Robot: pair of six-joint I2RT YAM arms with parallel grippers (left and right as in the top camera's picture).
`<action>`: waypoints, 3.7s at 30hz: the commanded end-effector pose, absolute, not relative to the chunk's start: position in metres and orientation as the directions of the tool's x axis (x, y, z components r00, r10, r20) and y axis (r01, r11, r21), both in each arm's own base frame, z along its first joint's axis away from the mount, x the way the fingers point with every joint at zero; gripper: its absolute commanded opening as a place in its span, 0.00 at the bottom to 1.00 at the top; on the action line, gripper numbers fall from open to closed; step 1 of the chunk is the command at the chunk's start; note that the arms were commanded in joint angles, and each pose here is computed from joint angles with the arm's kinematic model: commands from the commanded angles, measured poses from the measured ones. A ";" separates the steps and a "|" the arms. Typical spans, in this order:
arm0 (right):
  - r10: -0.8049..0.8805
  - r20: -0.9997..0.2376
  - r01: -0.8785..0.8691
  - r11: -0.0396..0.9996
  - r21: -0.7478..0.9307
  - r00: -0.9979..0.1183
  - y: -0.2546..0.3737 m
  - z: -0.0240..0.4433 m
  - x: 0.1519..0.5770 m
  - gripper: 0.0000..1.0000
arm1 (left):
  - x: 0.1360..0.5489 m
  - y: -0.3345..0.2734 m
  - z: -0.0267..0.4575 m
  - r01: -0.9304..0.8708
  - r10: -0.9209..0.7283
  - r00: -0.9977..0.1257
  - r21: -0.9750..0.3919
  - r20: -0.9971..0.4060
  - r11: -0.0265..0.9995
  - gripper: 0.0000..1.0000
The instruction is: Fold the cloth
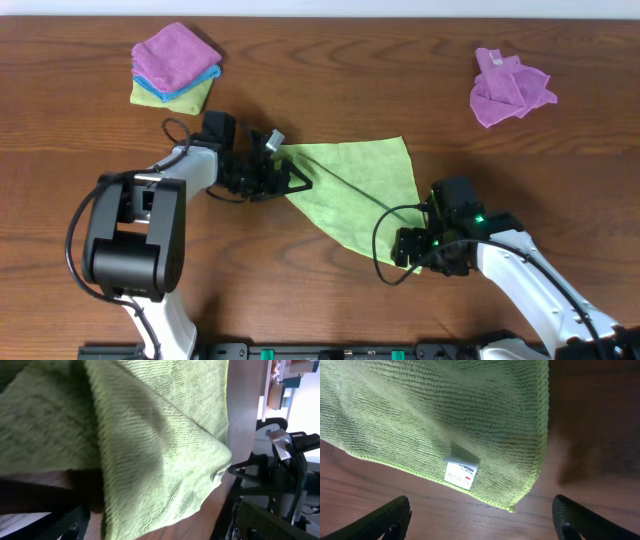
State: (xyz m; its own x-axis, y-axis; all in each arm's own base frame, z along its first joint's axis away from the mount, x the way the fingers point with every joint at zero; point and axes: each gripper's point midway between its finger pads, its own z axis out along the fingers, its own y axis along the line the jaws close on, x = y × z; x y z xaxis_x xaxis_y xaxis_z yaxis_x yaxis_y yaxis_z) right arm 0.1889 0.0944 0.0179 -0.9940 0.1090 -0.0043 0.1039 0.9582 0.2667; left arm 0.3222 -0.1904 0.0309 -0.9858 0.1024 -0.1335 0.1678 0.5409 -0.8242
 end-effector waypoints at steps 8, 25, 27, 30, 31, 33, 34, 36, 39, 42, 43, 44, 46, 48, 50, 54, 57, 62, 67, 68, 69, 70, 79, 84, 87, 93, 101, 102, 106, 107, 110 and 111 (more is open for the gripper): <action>0.137 0.013 0.135 0.944 0.301 -0.990 0.099 0.020 0.187 0.75 | 0.327 -0.188 0.014 0.171 0.098 -0.985 -0.769 -0.141 0.616 0.96; 0.145 -0.018 0.131 0.935 0.331 -0.989 0.103 0.011 0.191 0.02 | 0.332 -0.197 0.017 0.197 0.101 -0.980 -0.771 -0.171 0.606 0.96; 0.146 -0.018 0.133 0.938 0.320 -0.989 0.101 0.008 0.189 0.01 | 0.330 -0.203 0.017 0.204 0.113 -0.979 -0.772 -0.170 0.602 0.96; 0.148 -0.029 0.132 0.942 0.309 -0.989 0.098 0.005 0.190 0.01 | 0.327 -0.212 0.019 0.208 0.123 -0.978 -0.775 -0.168 0.596 0.96; 0.150 -0.035 0.132 0.944 0.304 -0.988 0.097 0.004 0.190 0.02 | 0.325 -0.216 0.019 0.213 0.132 -0.977 -0.777 -0.167 0.592 0.96; 0.162 -0.039 0.144 0.948 0.284 -0.986 0.093 0.002 0.191 0.01 | 0.321 -0.221 0.021 0.216 0.145 -0.976 -0.787 -0.162 0.578 0.96; 0.163 -0.042 0.145 0.950 0.277 -0.986 0.092 0.001 0.191 0.02 | 0.319 -0.223 0.022 0.216 0.150 -0.976 -0.796 -0.158 0.566 0.96; 0.164 -0.047 0.145 0.951 0.271 -0.985 0.091 0.001 0.191 0.02 | 0.315 -0.226 0.025 0.211 0.158 -0.976 -0.810 -0.148 0.547 0.96; 0.170 -0.051 0.150 0.950 0.274 -0.984 0.091 0.000 0.192 0.01 | 0.308 -0.228 0.029 0.185 0.163 -0.980 -0.830 -0.115 0.525 0.96; 0.191 -0.053 0.170 0.949 0.266 -0.980 0.090 0.000 0.194 0.01 | 0.294 -0.230 0.035 0.121 0.174 -0.984 -0.865 -0.040 0.488 0.96; 0.193 -0.056 0.173 0.950 0.259 -0.980 0.088 -0.001 0.194 0.01 | 0.289 -0.231 0.039 0.096 0.178 -0.984 -0.880 -0.013 0.465 0.97; 0.199 -0.057 0.179 0.951 0.254 -0.978 0.087 -0.001 0.194 0.02 | 0.285 -0.232 0.042 0.078 0.181 -0.983 -0.890 0.006 0.448 0.98; 0.204 -0.061 0.184 0.952 0.246 -0.977 0.086 -0.001 0.195 0.01 | 0.277 -0.236 0.053 0.029 0.191 -0.980 -0.918 0.051 0.396 1.00; 0.208 -0.063 0.188 0.953 0.239 -0.976 0.084 -0.002 0.195 0.01 | 0.270 -0.238 0.062 -0.021 0.199 -0.975 -0.937 0.096 0.349 0.94; 0.208 -0.064 0.188 0.953 0.239 -0.976 0.084 -0.002 0.195 0.02 | 0.264 -0.239 0.069 -0.063 0.204 -0.970 -0.945 0.134 0.321 0.92; 0.209 -0.065 0.188 0.953 0.236 -0.976 0.084 -0.002 0.195 0.02 | 0.257 -0.242 0.090 -0.147 0.221 -0.956 -0.965 0.196 0.219 0.89; 0.209 -0.065 0.188 0.953 0.236 -0.976 0.084 -0.002 0.195 0.02 | 0.254 -0.243 0.104 -0.203 0.231 -0.944 -0.967 0.235 0.152 0.88; 0.209 -0.065 0.189 0.953 0.235 -0.976 0.084 -0.002 0.195 0.02 | 0.246 -0.242 0.116 -0.298 0.233 -0.919 -0.947 0.319 0.122 0.82; 0.213 -0.064 0.193 0.952 0.236 -0.975 0.084 -0.002 0.195 0.02 | 0.240 -0.240 0.151 -0.195 0.235 -0.946 -0.972 0.221 0.128 0.82; 0.220 -0.062 0.199 0.951 0.236 -0.974 0.084 -0.002 0.195 0.01 | 0.238 -0.239 0.158 -0.159 0.228 -0.954 -0.974 0.193 0.160 0.82; 0.222 -0.062 0.202 0.950 0.237 -0.973 0.084 -0.002 0.195 0.01 | 0.236 -0.238 0.167 -0.130 0.224 -0.960 -0.977 0.166 0.168 0.82; 0.228 -0.061 0.207 0.949 0.237 -0.972 0.084 -0.002 0.195 0.02 | 0.234 -0.237 0.176 -0.109 0.220 -0.964 -0.979 0.146 0.171 0.82; 0.233 -0.063 0.212 0.947 0.239 -0.970 0.084 -0.002 0.196 0.02 | 0.223 -0.233 0.209 -0.033 0.206 -0.976 -0.984 0.070 0.177 0.85; 0.234 -0.093 0.204 0.945 0.254 -0.968 0.086 0.000 0.204 0.01 | 0.222 -0.233 0.209 -0.042 0.207 -0.975 -0.984 0.078 0.175 0.86; 0.234 -0.097 0.203 0.945 0.256 -0.967 0.086 -0.001 0.204 0.02 | 0.223 -0.233 0.209 -0.041 0.205 -0.976 -0.984 0.078 0.175 0.86; 0.234 -0.070 0.212 0.949 0.234 -0.970 0.081 -0.015 0.189 0.02 | 0.245 -0.209 0.209 -0.061 0.105 -0.991 -0.983 0.080 0.171 0.86; 0.244 -0.057 0.223 0.943 0.247 -0.968 0.082 -0.018 0.185 0.01 | 0.206 -0.178 0.171 -0.152 0.099 -0.973 -0.898 0.210 0.413 0.86; 0.244 -0.057 0.223 0.943 0.247 -0.968 0.082 -0.018 0.185 0.01 | 0.198 -0.175 0.168 -0.156 0.115 -0.967 -0.884 0.228 0.441 0.86; 0.244 -0.055 0.224 0.943 0.247 -0.968 0.082 -0.018 0.185 0.01 | 0.174 -0.162 0.155 -0.158 0.156 -0.944 -0.816 0.290 0.557 0.89; 0.245 -0.053 0.225 0.943 0.247 -0.968 0.082 -0.018 0.184 0.01 | 0.171 -0.158 0.151 -0.156 0.160 -0.940 -0.795 0.303 0.587 0.90; 0.261 -0.034 0.245 0.937 0.248 -0.965 0.083 -0.019 0.181 0.01 | 0.162 -0.143 0.137 -0.129 0.171 -0.928 -0.716 0.330 0.686 0.91; 0.259 -0.027 0.244 0.935 0.257 -0.965 0.085 -0.018 0.180 0.02 | 0.160 -0.138 0.132 -0.116 0.174 -0.926 -0.691 0.335 0.713 0.92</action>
State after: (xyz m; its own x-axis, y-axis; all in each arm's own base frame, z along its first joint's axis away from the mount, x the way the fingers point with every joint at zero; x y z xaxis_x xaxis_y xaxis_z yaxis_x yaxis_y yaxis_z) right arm 0.1992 0.0876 -0.0064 -0.9667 0.2339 -0.1037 0.1986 0.9414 0.2727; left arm 0.1683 -0.1581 0.1496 -0.9222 0.1352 0.3622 -0.2158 0.5975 -0.7723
